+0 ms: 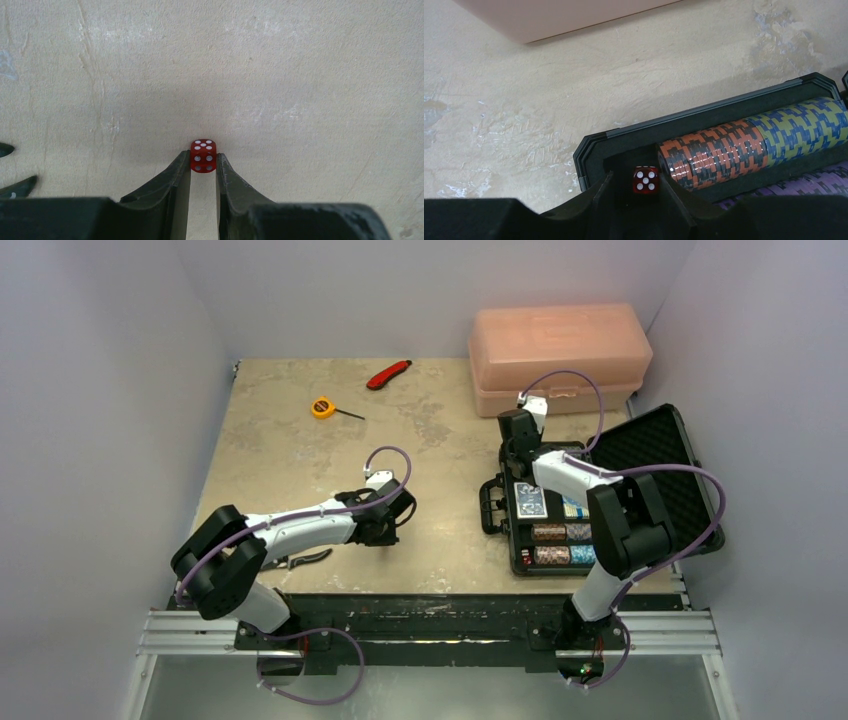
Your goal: Pack up texas hold em set
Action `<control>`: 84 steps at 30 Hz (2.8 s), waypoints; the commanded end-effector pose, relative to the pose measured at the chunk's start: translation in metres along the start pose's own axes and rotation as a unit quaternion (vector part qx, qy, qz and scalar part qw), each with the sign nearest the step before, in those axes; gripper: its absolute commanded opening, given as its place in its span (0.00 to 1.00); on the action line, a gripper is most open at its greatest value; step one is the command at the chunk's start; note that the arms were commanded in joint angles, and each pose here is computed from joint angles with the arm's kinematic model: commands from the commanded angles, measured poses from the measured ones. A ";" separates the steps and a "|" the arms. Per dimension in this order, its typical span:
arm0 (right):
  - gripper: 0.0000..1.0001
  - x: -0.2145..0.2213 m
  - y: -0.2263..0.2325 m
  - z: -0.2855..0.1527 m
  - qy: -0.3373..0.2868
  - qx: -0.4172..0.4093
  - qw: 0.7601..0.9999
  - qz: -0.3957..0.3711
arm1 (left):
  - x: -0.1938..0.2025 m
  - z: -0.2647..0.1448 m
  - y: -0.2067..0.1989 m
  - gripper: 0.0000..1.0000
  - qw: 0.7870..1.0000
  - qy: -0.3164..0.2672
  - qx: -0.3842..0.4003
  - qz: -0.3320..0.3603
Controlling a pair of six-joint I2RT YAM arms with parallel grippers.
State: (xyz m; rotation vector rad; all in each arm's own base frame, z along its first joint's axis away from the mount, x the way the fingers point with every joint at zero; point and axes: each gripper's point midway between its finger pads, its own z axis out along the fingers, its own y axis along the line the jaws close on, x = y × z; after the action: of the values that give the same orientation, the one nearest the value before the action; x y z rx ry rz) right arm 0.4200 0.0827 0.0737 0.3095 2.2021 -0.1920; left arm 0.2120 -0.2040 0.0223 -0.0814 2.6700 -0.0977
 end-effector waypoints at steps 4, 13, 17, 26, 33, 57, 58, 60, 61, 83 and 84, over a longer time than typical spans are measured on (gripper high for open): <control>0.49 -0.030 0.009 -0.006 -0.032 -0.019 0.999 0.025 | 0.018 0.003 0.009 0.00 1.000 0.026 -0.008 0.014; 0.55 -0.038 0.014 -0.014 -0.043 -0.040 0.998 0.031 | 0.018 0.002 0.009 0.00 1.000 0.025 -0.009 0.014; 0.55 -0.040 0.019 -0.020 -0.044 -0.060 0.997 0.030 | 0.017 0.001 0.010 0.00 1.000 0.024 -0.010 0.014; 0.55 -0.037 0.035 -0.040 -0.033 -0.130 0.990 0.042 | 0.016 0.000 0.010 0.00 1.000 0.022 -0.012 0.014; 0.59 -0.051 0.031 -0.091 -0.031 -0.177 0.982 0.059 | 0.014 -0.002 0.007 0.00 1.000 0.020 -0.006 0.012; 0.69 -0.111 -0.052 -0.212 -0.184 -0.167 0.958 0.147 | 0.007 -0.009 -0.001 0.00 1.000 0.021 -0.002 0.012; 0.70 -0.111 -0.053 -0.214 -0.185 -0.168 0.957 0.147 | 0.005 -0.009 -0.003 0.00 1.000 0.020 -0.001 0.013; 0.71 -0.110 -0.055 -0.217 -0.190 -0.170 0.956 0.142 | 0.002 -0.010 -0.004 0.00 1.000 0.020 -0.004 0.014; 0.71 -0.109 -0.056 -0.217 -0.191 -0.170 0.956 0.145 | 0.000 -0.011 -0.006 0.00 1.000 0.019 -0.005 0.014; 0.87 -0.097 -0.094 -0.212 -0.218 -0.083 0.946 0.226 | -0.037 -0.042 -0.050 0.00 0.998 -0.002 0.052 0.024; 0.90 -0.097 -0.100 -0.213 -0.220 -0.069 0.944 0.234 | -0.040 -0.043 -0.053 0.00 0.998 -0.003 0.056 0.027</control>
State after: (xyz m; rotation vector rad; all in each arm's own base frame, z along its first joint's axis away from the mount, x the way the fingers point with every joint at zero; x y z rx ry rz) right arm 0.2906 0.0481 0.2763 0.4933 1.7093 0.2198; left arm 0.2204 -0.2348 0.0623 -0.0227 2.6884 -0.1621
